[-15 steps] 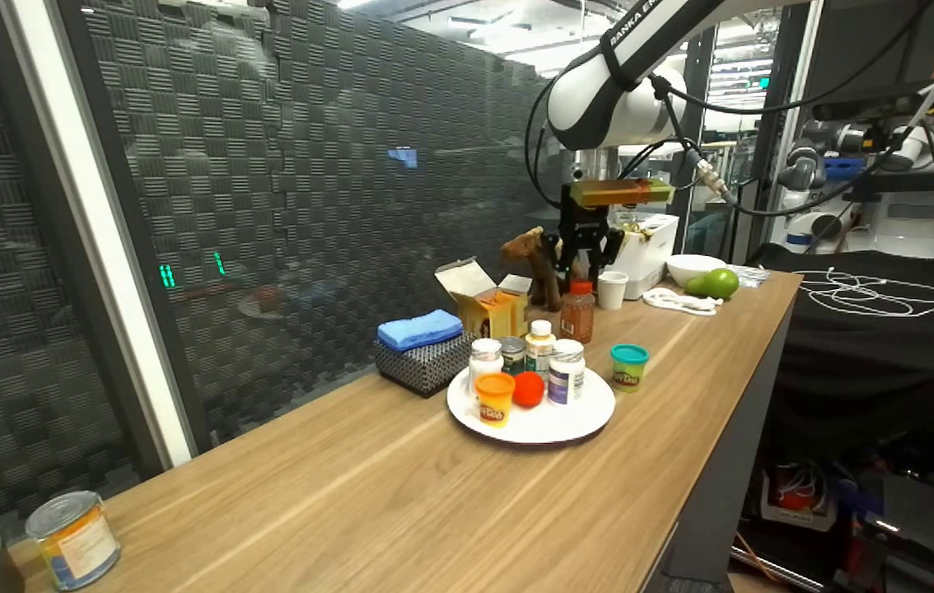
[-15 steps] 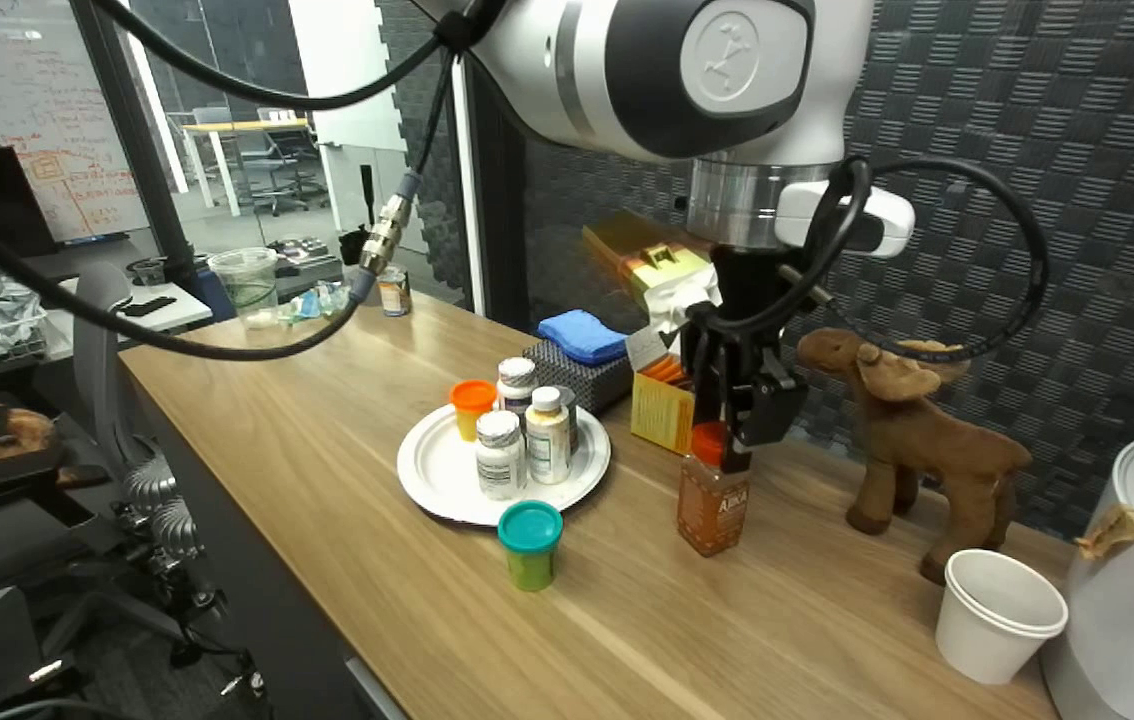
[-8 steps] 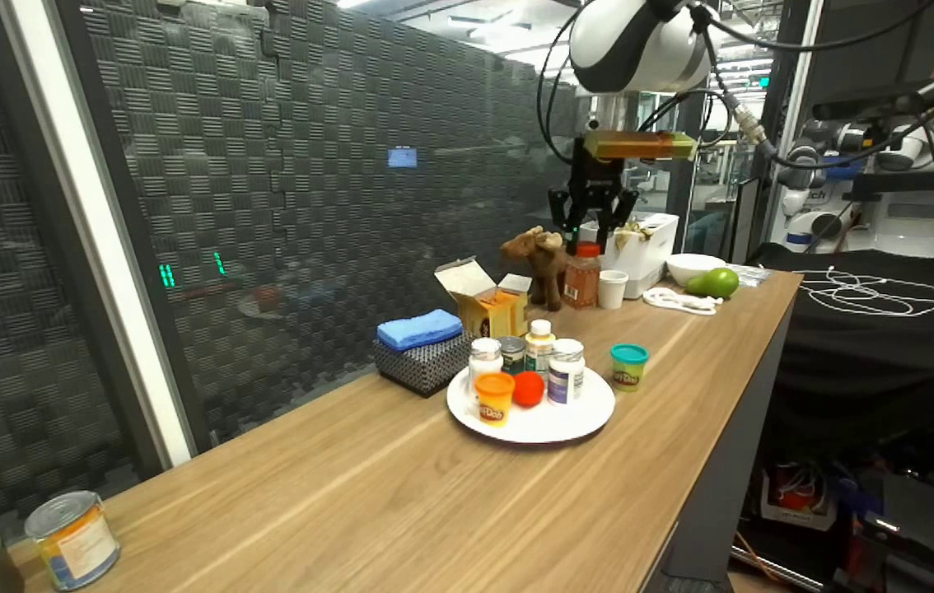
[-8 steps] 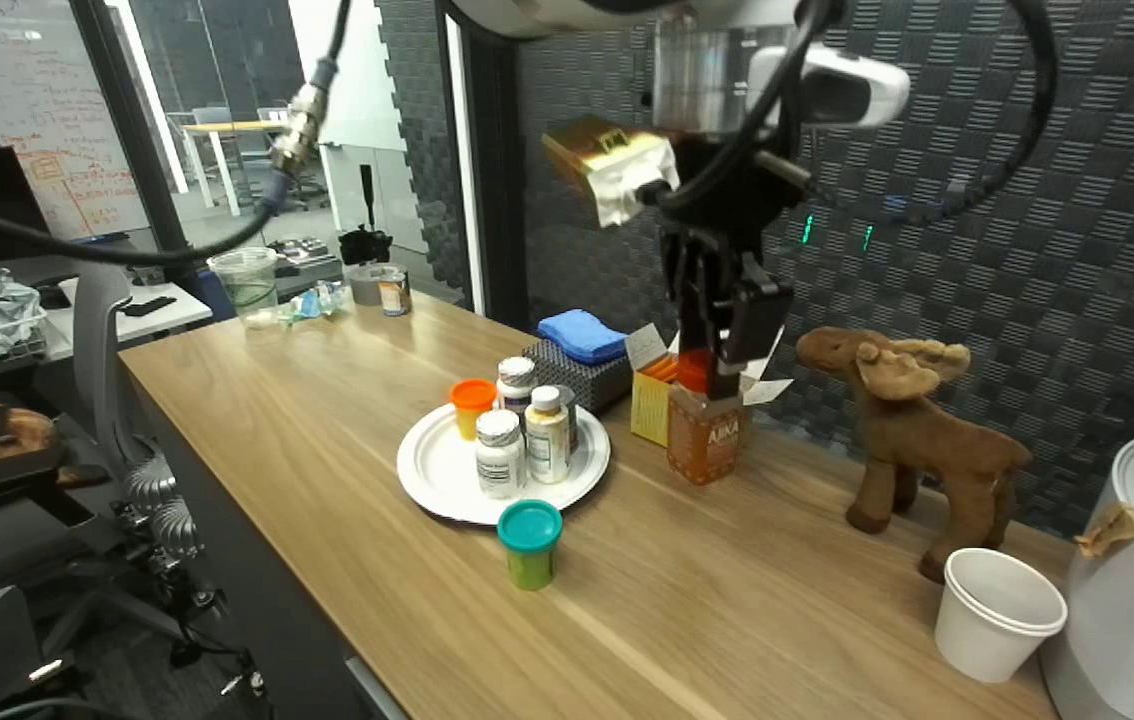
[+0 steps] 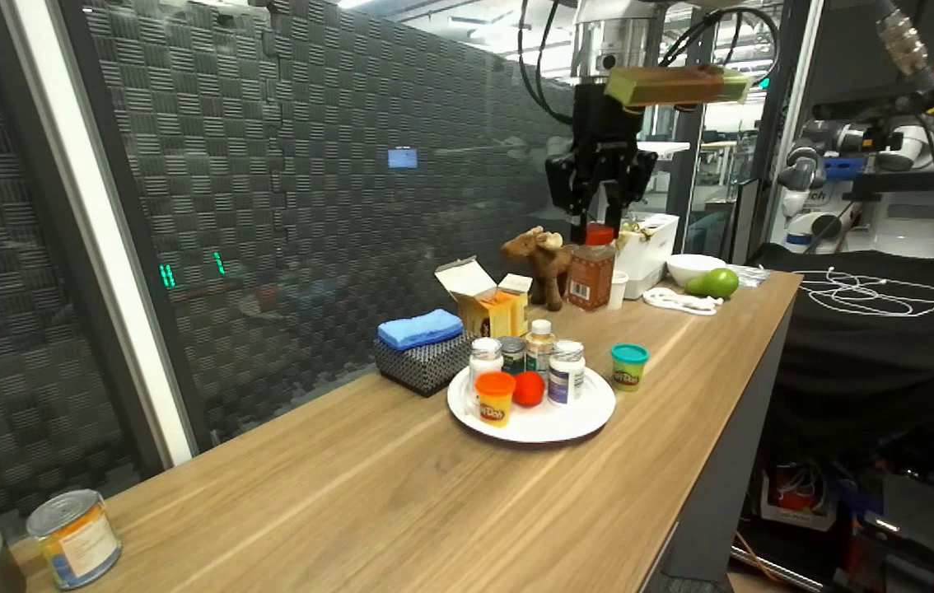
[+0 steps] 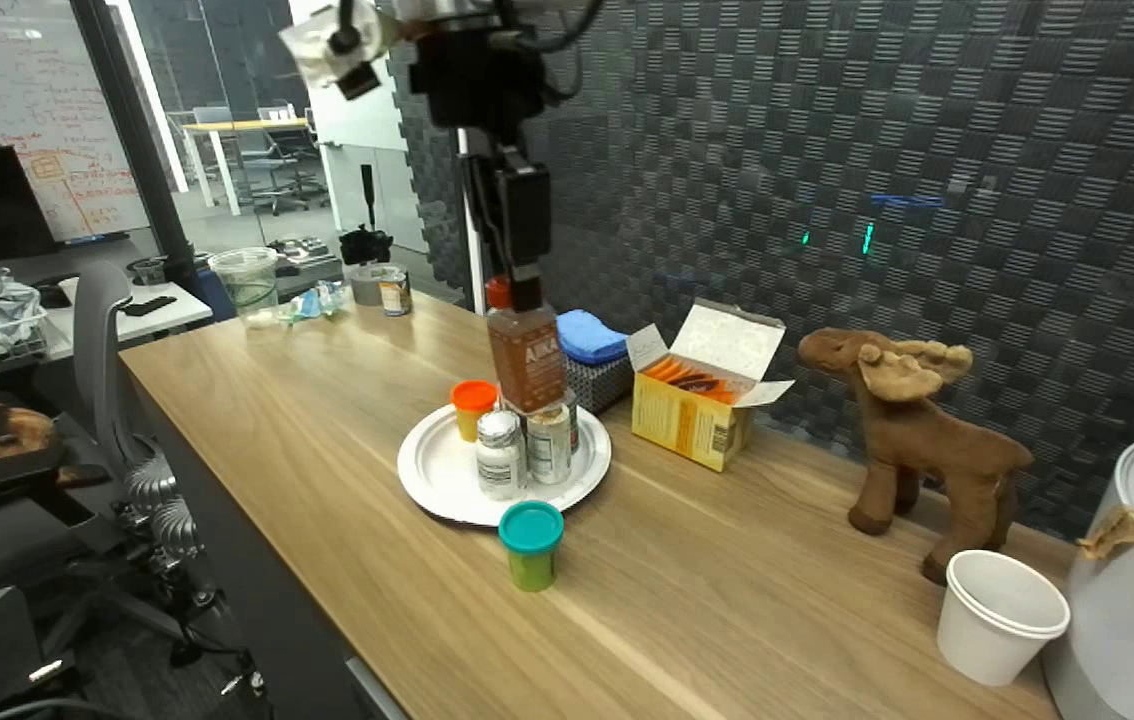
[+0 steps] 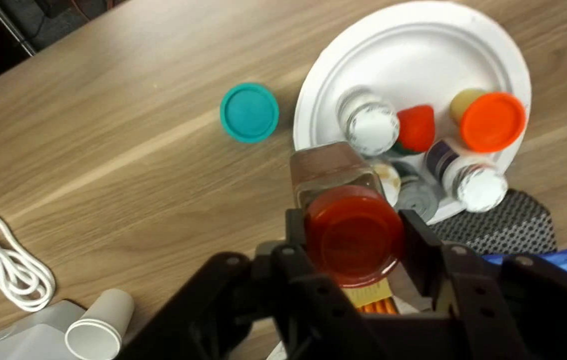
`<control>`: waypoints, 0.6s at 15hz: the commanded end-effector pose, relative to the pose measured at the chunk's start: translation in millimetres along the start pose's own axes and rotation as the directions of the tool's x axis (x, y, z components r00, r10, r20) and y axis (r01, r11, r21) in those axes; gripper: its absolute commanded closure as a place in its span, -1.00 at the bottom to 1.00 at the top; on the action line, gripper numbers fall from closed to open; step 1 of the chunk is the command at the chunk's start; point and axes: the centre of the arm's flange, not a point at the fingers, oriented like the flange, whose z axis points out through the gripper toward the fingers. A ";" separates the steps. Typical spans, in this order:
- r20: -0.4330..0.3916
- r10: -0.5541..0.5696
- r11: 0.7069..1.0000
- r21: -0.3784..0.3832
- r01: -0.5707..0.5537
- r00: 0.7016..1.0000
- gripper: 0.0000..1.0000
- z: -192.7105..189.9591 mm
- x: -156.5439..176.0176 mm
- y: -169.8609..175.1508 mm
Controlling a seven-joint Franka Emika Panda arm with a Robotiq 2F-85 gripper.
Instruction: Put the bottles on the tray
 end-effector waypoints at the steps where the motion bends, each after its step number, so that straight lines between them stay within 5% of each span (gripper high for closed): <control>1: 0.006 -0.088 0.996 -0.032 0.088 0.996 0.52 -19.5 -69.6 -39.3; 5: 0.089 -0.228 0.974 0.002 0.228 0.970 0.52 -19.9 -103.8 -80.7; 9: 0.114 -0.307 0.951 -0.003 0.310 0.945 0.52 0.7 -89.7 -96.1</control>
